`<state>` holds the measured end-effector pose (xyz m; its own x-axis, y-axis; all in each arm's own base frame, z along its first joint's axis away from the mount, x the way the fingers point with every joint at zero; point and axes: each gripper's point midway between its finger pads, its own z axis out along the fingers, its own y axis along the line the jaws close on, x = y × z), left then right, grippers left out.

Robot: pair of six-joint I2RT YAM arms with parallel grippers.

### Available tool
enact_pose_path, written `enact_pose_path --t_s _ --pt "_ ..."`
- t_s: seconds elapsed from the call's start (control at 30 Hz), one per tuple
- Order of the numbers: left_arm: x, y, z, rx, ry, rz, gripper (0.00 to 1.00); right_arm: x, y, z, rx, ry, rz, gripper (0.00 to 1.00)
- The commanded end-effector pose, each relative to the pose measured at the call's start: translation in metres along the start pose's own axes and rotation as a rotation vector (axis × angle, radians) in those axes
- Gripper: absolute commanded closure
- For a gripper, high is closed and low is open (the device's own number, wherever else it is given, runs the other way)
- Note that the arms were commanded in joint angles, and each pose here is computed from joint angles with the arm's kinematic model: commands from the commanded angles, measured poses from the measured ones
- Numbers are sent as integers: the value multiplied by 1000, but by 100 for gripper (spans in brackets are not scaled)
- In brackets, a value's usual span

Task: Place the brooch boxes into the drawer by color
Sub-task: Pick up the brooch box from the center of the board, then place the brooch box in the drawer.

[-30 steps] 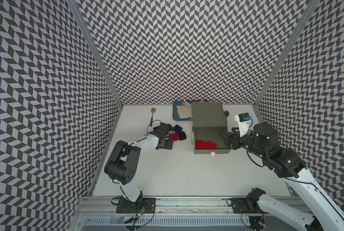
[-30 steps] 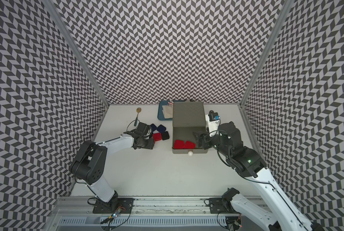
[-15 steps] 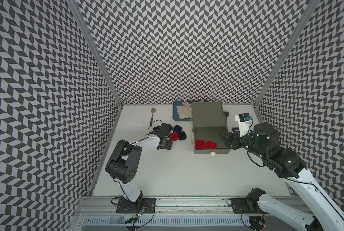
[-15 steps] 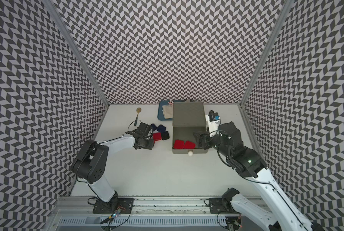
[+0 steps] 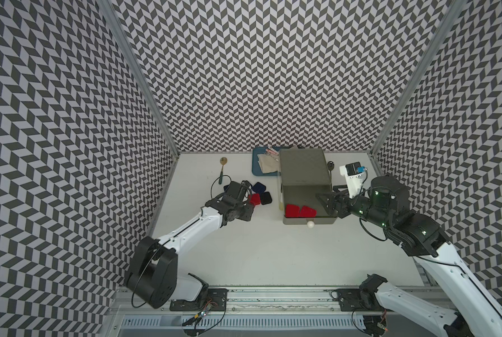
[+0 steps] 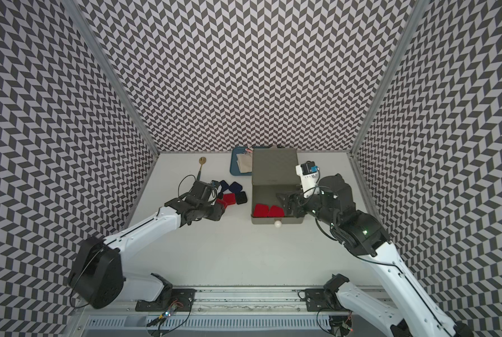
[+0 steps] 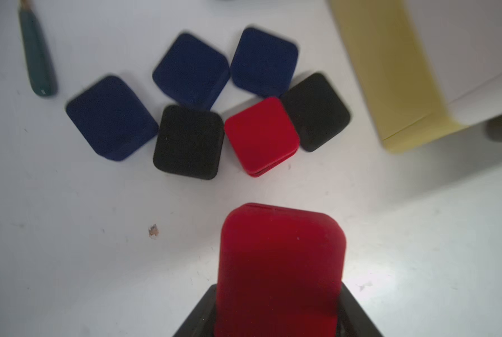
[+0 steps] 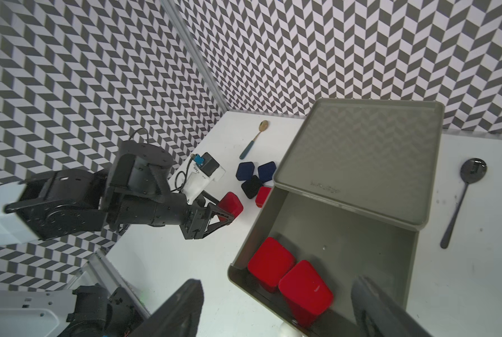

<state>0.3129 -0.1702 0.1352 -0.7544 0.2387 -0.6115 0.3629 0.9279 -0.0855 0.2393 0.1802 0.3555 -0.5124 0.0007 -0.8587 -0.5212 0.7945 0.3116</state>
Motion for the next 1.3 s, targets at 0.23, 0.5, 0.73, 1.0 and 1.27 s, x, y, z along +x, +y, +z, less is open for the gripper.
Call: enact_pose_path --t_s 0.23,0.5,0.73,1.0,1.27 --pt "-29 -80 -123 318 -402 323 55 -25 63 3 -353 137 28 13" --pt "-35 -105 -195 406 -694 390 55 0 65 23 -405 227 76 14" --pt "-32 -122 -204 409 -708 438 55 5 73 36 -384 237 85 16" --pt "-33 -134 -196 365 -688 477 55 10 119 44 -450 260 55 17" --pt "-35 -136 -201 369 -707 475 55 21 120 63 -376 284 46 20"
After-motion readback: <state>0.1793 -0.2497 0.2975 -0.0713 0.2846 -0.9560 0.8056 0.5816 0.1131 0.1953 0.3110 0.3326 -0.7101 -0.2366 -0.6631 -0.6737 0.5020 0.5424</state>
